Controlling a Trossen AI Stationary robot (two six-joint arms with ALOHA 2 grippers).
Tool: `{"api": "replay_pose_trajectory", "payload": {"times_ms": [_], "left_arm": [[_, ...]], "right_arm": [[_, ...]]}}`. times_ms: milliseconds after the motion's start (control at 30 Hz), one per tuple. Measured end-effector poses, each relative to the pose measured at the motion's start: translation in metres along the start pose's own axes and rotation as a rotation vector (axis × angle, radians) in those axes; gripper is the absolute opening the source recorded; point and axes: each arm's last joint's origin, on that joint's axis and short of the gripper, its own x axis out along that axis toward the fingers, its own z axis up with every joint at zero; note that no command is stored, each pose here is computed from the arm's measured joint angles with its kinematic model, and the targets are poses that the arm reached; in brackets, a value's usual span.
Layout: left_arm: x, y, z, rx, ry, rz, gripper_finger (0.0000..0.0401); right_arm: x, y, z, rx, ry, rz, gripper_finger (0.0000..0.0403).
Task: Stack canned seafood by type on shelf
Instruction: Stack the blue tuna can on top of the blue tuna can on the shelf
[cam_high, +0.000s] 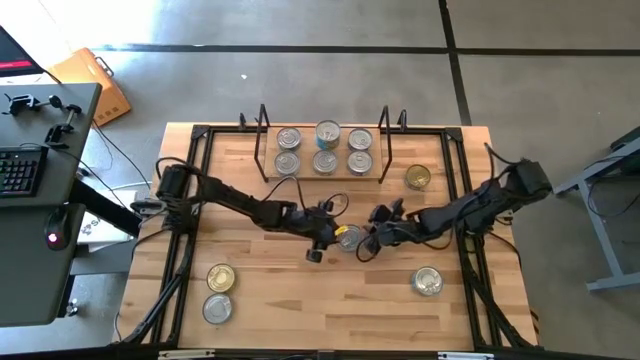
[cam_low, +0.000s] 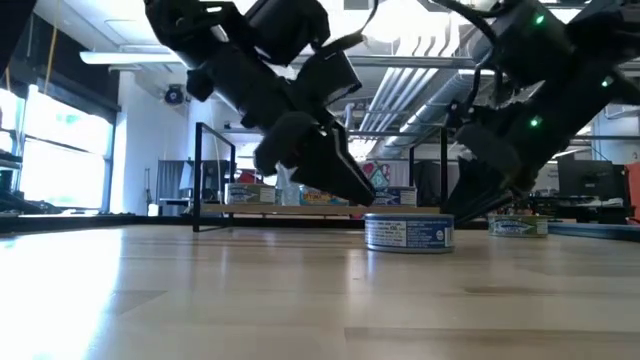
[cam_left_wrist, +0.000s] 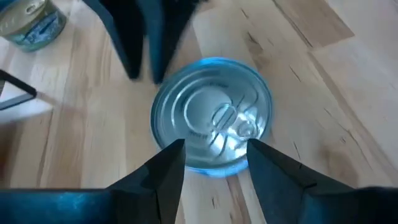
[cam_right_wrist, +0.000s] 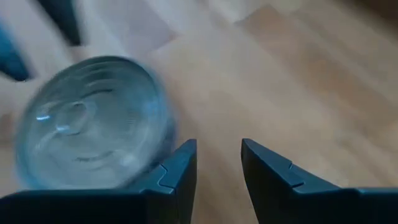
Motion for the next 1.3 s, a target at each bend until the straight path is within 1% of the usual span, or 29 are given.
{"api": "replay_pose_trajectory", "payload": {"times_ms": [133,200,267,333,367,433,500,533,567,633,700,767,833,900,1033,1133,1300], "left_arm": [[0.004,0.0,-0.002,-0.006,0.001,0.006,0.0163],[0.004,0.002,-0.004,-0.008,0.02,0.043,0.0163],[0.0,0.007,-0.004,-0.004,0.061,0.123,0.0163],[-0.005,0.012,-0.002,0.014,0.091,0.226,0.0163],[-0.009,0.014,-0.003,0.027,0.13,0.281,0.0163],[-0.015,0.018,-0.002,0.032,0.165,0.371,0.0163],[-0.024,0.019,-0.001,0.02,0.201,0.396,0.0163],[-0.029,0.019,0.002,0.005,0.193,0.382,0.0163],[-0.032,0.018,0.004,-0.011,0.182,0.342,0.0163],[-0.037,0.012,0.006,-0.036,0.17,0.204,0.0163],[-0.038,0.004,0.005,-0.061,0.16,0.023,0.0163],[-0.038,-0.003,0.003,-0.093,0.159,-0.137,0.0163],[-0.035,-0.01,0.001,-0.131,0.146,-0.228,0.0163],[-0.033,-0.016,-0.006,-0.16,0.163,-0.245,0.0163],[-0.028,-0.025,-0.016,-0.18,0.114,-0.215,0.0163],[-0.024,-0.025,-0.021,-0.201,0.066,-0.128,0.0163],[-0.023,-0.016,-0.026,-0.215,0.069,0.026,0.0163]], "right_arm": [[0.006,0.008,-0.001,-0.03,0.033,0.123,0.0119],[0.007,0.011,-0.001,-0.045,0.051,0.177,0.0119],[0.007,0.014,-0.001,-0.049,0.069,0.234,0.0119],[0.007,0.016,0.0,-0.071,0.076,0.282,0.0119],[0.006,0.017,0.0,-0.087,0.071,0.31,0.0119],[0.005,0.021,0.003,-0.131,0.053,0.364,0.0119],[0.004,0.025,0.005,-0.19,0.019,0.418,0.0119],[0.003,0.028,0.005,-0.22,-0.003,0.438,0.0119],[0.003,0.029,0.005,-0.252,-0.016,0.451,0.0119],[0.003,0.031,0.006,-0.284,-0.051,0.454,0.0119],[0.007,0.03,0.005,-0.288,-0.069,0.4,0.0119],[0.013,0.027,0.005,-0.255,-0.097,0.329,0.0119],[0.018,0.025,0.006,-0.198,-0.134,0.257,0.0119],[0.024,0.022,0.007,-0.131,-0.163,0.209,0.0119],[0.032,0.019,0.011,-0.107,-0.184,0.202,0.0119],[0.034,0.018,0.012,-0.109,-0.174,0.203,0.0119],[0.033,0.018,0.013,-0.13,-0.16,0.212,0.0119]]}}
